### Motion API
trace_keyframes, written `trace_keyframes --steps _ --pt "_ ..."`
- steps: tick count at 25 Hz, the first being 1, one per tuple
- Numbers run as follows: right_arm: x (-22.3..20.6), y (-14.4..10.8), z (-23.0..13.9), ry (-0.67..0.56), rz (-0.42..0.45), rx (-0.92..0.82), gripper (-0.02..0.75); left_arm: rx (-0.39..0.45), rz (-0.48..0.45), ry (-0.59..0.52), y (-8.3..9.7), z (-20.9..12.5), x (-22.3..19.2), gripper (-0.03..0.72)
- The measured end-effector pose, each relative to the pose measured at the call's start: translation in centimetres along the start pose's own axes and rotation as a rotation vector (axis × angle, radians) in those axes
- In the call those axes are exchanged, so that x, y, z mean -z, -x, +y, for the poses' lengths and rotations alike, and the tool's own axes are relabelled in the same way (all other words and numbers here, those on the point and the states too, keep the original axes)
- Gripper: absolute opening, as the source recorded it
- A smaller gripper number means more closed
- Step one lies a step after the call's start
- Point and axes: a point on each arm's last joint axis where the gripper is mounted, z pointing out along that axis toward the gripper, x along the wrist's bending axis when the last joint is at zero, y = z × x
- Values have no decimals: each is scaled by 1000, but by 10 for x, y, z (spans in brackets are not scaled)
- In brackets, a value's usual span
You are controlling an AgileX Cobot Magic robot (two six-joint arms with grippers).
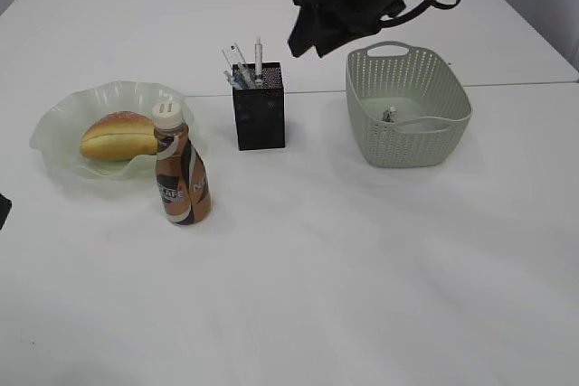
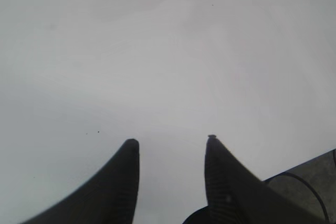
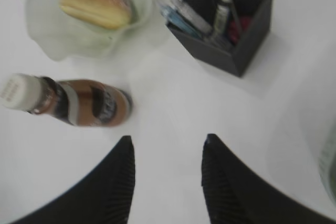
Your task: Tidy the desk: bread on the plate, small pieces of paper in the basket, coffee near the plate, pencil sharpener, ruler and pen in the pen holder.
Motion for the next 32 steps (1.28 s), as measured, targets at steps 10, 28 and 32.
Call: trace_keyframes --steps 10,28,32 --pt "39 1 -38 -140 -223 -107 313 4 6 19 0 -1 4 307" --pt "106 -33 -195 -243 -344 -13 314 113 216 214 -6 -64 92 307" --pt "129 -45 -228 -171 -374 16 313 102 215 293 -4 -86 112 307"
